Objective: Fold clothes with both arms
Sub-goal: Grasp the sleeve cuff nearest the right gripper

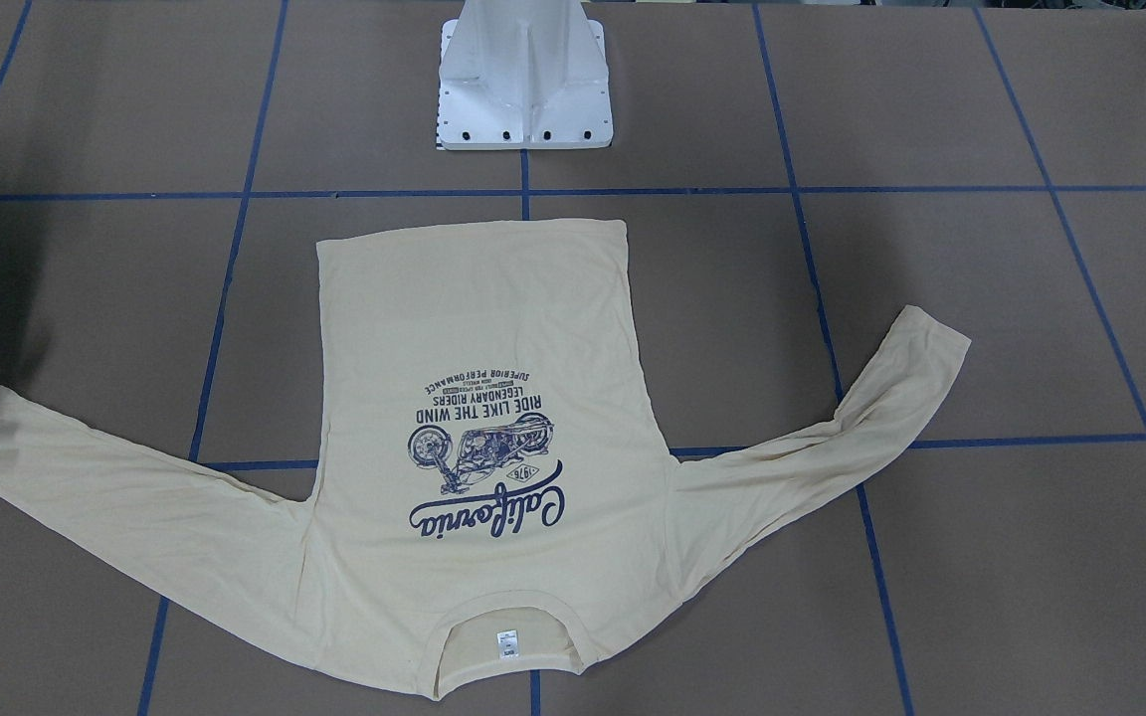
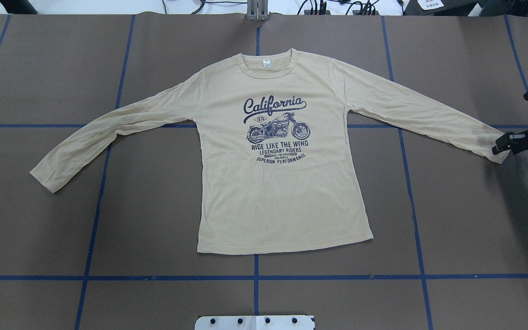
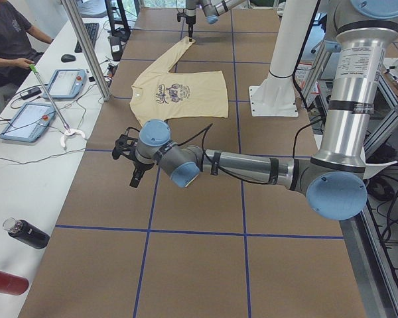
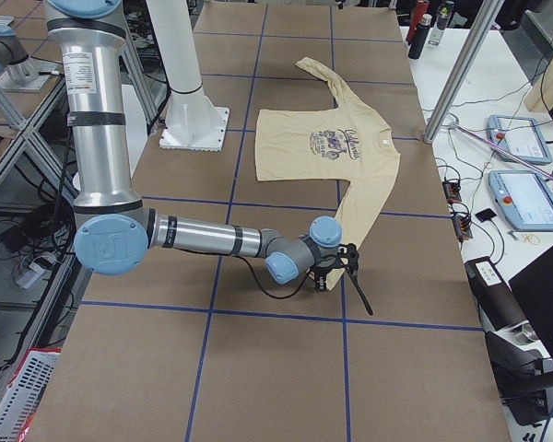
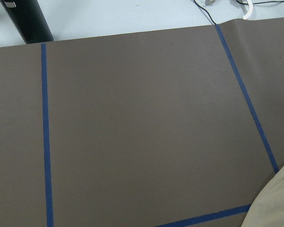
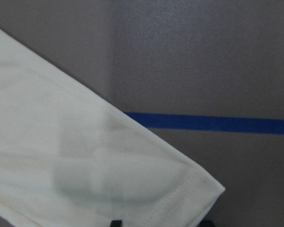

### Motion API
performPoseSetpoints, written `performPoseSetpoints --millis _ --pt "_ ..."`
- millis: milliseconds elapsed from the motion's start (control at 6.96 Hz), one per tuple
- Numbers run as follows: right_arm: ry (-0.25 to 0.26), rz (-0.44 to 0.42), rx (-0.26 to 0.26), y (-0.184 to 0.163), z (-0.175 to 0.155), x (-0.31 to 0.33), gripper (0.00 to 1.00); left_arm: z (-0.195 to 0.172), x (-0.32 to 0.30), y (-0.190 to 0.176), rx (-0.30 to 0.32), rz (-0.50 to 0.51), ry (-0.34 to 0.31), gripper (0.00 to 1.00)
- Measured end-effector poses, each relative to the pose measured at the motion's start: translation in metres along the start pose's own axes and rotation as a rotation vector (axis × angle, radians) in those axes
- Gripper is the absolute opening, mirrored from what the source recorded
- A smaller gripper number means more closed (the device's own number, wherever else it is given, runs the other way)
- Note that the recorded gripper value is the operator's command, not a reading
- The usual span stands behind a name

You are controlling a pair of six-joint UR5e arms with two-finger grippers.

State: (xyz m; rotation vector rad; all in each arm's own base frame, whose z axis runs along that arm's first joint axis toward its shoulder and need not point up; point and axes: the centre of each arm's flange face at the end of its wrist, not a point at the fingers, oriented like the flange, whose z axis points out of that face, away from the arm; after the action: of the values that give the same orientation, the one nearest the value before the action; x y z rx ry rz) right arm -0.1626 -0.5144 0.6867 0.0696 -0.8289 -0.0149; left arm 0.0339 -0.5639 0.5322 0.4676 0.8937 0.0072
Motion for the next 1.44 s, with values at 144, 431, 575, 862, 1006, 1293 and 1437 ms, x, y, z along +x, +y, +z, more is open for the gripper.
performPoseSetpoints --millis 144,431,575,862,1006,1293,1437 --pt "0.001 0.001 -0.001 0.000 0.001 0.001 0.58 0.000 0.000 0.000 0.000 0.000 0.000 1.00" --pt "0.003 0.004 -0.002 0.000 0.001 0.002 0.31 0.000 0.000 0.000 0.000 0.000 0.001 1.00" --pt "0.001 0.003 -0.001 0.000 0.001 0.001 0.20 0.000 0.000 0.000 0.000 0.000 0.001 1.00" --pt "-0.001 -0.001 0.004 -0.002 0.000 -0.001 0.03 0.000 0.000 0.000 -0.001 -0.002 0.001 1.00" --pt "-0.006 -0.007 0.008 -0.003 -0.002 -0.005 0.00 0.001 -0.001 0.000 -0.002 -0.003 0.000 1.00" --pt "-0.017 -0.015 0.018 -0.005 -0.007 -0.009 0.00 0.001 -0.001 0.001 -0.002 -0.003 0.000 1.00" --pt "-0.024 -0.018 0.026 -0.007 -0.011 -0.012 0.00 0.001 -0.001 0.001 -0.002 -0.003 -0.001 1.00"
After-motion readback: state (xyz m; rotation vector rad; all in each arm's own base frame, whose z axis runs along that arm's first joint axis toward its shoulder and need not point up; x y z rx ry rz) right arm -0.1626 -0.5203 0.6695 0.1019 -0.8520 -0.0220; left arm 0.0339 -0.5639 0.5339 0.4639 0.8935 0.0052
